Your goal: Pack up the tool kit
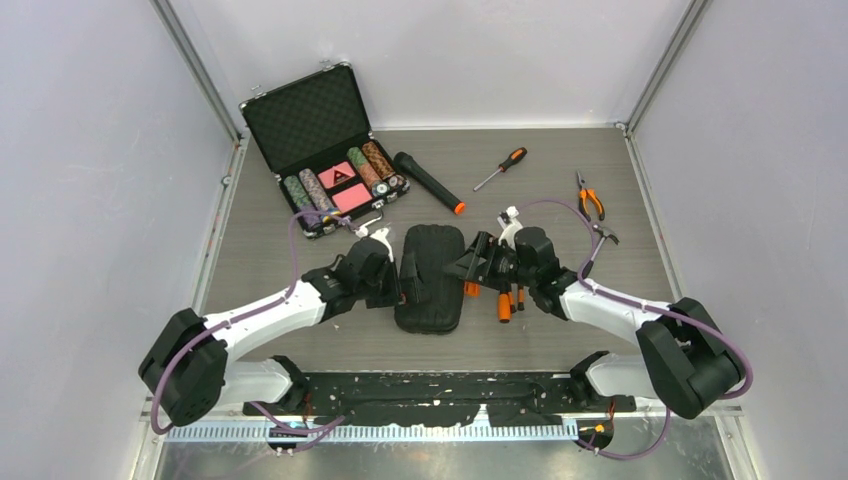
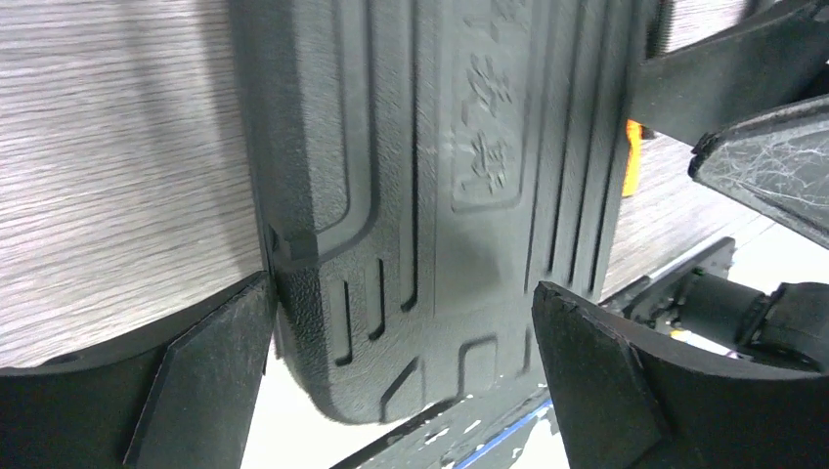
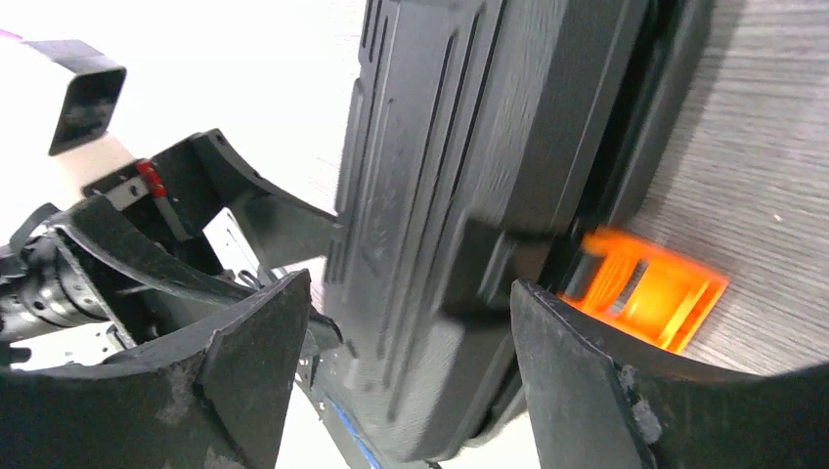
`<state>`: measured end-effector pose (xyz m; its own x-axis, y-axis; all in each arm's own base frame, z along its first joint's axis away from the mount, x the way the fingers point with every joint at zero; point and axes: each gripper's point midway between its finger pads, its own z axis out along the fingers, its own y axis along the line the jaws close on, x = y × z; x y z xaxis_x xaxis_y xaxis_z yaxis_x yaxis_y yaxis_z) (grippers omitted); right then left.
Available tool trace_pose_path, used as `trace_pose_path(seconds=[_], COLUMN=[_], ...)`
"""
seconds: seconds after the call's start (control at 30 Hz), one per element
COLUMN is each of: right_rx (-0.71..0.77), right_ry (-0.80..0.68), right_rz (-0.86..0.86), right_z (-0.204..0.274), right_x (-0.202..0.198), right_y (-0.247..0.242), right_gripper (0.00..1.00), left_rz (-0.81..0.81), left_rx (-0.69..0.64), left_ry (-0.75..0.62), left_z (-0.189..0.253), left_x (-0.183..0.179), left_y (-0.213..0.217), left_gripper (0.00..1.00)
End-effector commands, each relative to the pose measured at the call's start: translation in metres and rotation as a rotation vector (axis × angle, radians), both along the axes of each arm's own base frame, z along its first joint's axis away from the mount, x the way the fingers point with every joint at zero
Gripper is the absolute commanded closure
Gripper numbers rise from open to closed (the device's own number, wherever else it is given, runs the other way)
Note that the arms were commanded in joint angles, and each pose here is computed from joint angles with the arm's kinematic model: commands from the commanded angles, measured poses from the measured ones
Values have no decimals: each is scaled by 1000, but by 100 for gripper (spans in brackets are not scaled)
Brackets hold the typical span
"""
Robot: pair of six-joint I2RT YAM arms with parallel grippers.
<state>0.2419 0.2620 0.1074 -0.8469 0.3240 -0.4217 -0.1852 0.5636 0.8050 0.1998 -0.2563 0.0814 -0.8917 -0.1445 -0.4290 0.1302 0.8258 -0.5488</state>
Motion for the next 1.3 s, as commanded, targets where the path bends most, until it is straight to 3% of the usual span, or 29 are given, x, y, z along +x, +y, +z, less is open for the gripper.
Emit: trace_pose_path(seconds=[0.0, 0.2, 0.67, 0.77, 0.87, 0.93, 1.17, 1.27], right_rx=[181, 233, 232, 107, -140, -220, -273, -267], right_ry=[-147, -170, -212, -207, -168, -150, -90, -65], right_rz=[111, 134, 209, 134, 12, -24, 9, 48], right_z=[73, 93, 122, 109, 73, 61, 32, 20], right_x=[-1, 0, -7, 5, 22, 28, 34, 32], right_y=[30, 38, 72, 61, 25, 6, -8, -1], right_gripper=[22, 25, 30, 30, 24, 21, 15, 12], left_rz=[-83, 7, 332, 374, 366, 342, 242, 233], left_rx=[-304, -421, -411, -377, -351, -355, -326, -341], left_ry=[-14, -75, -187, -210, -231, -239, -207, -176], left_z=[42, 54, 25, 24, 31, 38, 47, 42], left_x=[-7, 0, 0, 0, 1, 3, 24, 33], left_y=[-47, -31, 50, 63, 66, 61, 28, 19], left_gripper=[0, 0, 0, 0, 0, 0, 1, 8])
